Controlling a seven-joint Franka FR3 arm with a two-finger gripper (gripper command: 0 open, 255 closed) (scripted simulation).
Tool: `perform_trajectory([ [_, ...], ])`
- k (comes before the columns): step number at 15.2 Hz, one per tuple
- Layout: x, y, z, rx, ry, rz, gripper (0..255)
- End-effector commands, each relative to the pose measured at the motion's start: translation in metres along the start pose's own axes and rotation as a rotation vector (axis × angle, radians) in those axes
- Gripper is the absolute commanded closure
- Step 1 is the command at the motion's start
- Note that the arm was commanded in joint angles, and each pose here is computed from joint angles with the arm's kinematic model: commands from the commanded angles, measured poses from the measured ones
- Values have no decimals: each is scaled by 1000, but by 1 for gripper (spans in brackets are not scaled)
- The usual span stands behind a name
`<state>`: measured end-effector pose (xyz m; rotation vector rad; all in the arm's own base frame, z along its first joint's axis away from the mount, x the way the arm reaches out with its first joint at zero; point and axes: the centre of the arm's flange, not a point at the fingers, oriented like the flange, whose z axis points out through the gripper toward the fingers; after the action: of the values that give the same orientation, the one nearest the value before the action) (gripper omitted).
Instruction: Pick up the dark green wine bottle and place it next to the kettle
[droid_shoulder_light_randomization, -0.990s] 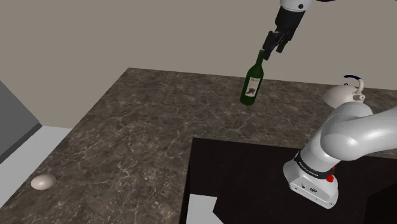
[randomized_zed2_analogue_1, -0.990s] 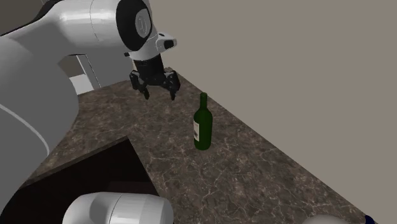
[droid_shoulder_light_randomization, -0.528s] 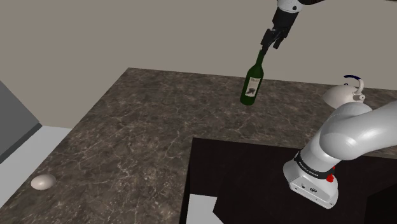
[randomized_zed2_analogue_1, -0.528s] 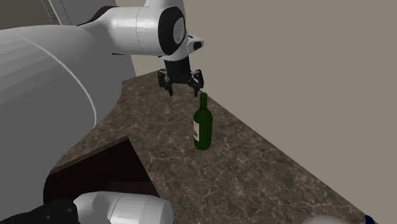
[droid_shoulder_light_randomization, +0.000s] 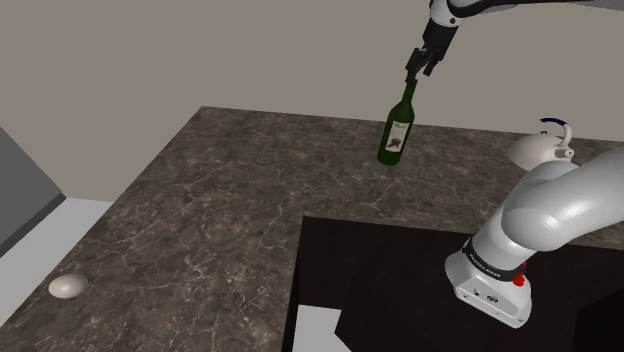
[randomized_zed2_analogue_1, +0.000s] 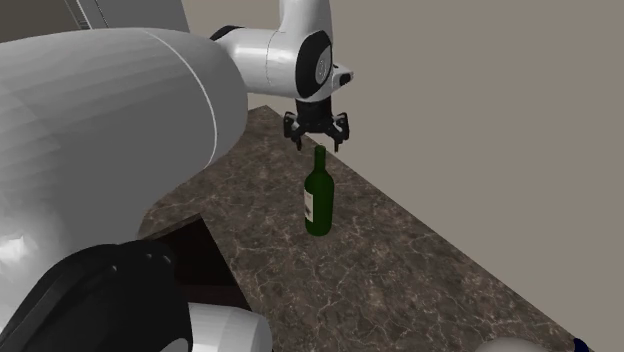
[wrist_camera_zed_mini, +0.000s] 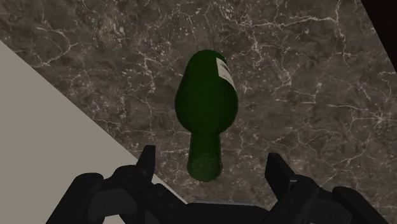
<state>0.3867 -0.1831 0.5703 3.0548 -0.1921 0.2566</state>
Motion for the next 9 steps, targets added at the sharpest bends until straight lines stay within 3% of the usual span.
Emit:
perform_trajectory([
  [1,1,1,11,0,1,0,0],
  [5,1,1,35,0,1,0,0],
  [9,1,1,35,0,1,0,0],
])
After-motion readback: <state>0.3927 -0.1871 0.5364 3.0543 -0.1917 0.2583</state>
